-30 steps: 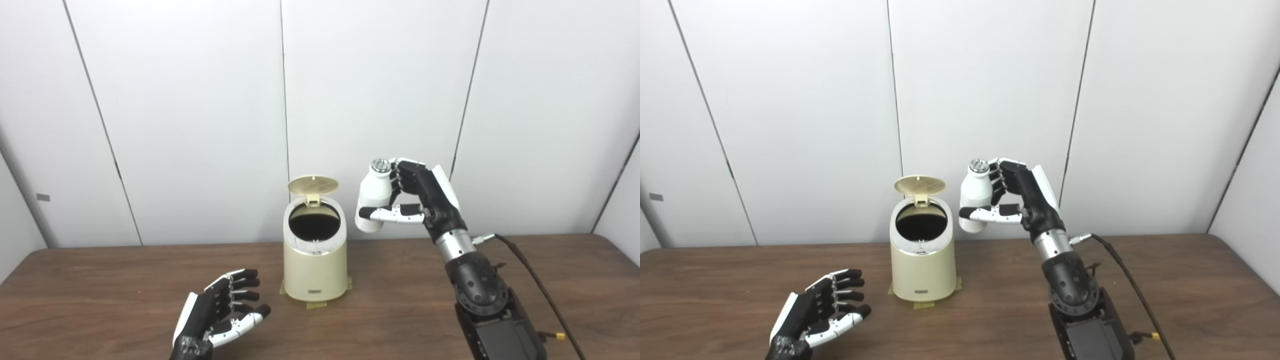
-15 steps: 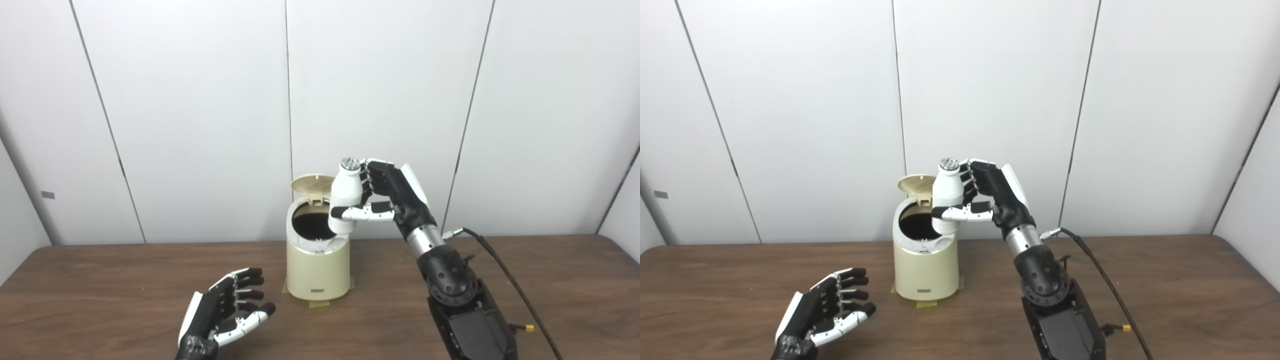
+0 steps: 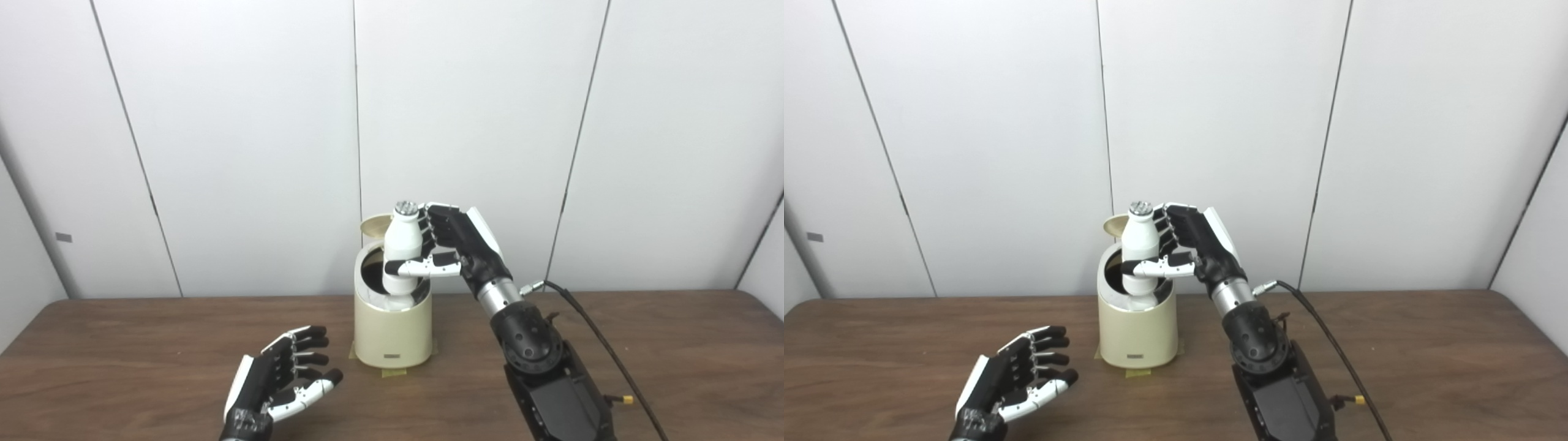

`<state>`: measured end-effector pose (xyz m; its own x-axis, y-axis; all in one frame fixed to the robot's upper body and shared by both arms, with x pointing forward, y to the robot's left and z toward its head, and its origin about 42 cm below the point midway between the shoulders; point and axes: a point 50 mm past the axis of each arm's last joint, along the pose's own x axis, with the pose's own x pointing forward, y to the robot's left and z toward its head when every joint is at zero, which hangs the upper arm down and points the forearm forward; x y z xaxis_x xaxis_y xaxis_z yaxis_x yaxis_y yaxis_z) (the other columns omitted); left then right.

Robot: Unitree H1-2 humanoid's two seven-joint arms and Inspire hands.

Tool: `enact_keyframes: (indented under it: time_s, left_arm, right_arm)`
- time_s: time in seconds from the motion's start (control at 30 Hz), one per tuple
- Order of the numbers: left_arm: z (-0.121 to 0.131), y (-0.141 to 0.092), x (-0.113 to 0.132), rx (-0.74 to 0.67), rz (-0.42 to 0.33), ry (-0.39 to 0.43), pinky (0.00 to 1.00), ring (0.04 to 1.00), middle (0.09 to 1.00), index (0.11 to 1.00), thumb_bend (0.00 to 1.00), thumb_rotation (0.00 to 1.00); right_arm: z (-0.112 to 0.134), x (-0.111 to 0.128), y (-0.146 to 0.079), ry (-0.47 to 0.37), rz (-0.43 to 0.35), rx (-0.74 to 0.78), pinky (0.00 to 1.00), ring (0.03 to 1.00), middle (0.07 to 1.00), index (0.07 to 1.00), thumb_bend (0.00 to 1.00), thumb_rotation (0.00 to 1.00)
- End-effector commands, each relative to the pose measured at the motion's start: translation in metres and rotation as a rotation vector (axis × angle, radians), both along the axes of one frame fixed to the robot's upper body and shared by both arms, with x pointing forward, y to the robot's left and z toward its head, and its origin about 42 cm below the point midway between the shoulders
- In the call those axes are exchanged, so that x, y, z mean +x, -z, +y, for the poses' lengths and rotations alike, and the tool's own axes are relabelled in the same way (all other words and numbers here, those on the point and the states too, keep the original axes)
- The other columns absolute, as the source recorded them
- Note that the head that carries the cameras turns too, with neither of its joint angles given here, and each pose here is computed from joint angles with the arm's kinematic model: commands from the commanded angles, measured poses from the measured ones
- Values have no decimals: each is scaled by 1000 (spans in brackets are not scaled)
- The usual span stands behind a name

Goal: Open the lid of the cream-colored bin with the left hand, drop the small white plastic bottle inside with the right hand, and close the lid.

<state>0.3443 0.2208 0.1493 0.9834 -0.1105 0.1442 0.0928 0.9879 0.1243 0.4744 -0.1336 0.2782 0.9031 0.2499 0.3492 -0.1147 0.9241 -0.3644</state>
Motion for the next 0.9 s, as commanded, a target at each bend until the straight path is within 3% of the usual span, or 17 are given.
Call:
enact_keyframes:
  time_s: [0.0,0.4,0.6,0.7,0.87]
  left_arm:
    - [-5,-29,10,-3,-102,5,587,661,734,752,672,71]
    - [-6,-29,9,-1,-99,9,577,657,732,749,681,72]
    - [-8,-29,9,0,-101,16,579,662,733,748,686,75]
    - [-9,-30,8,5,-101,15,574,658,732,746,685,80]
    - [-9,-32,7,5,-103,15,571,649,728,745,681,70]
  right_arm:
    - [11,6,-38,-33,-132,17,324,390,486,526,515,0]
    - [18,26,-39,-17,-118,8,321,388,486,532,513,0]
    - [16,33,-42,3,-130,7,379,388,479,535,506,0]
    - [16,35,-43,4,-141,17,307,404,495,542,493,0]
    - [15,34,-44,9,-168,23,293,409,497,547,491,0]
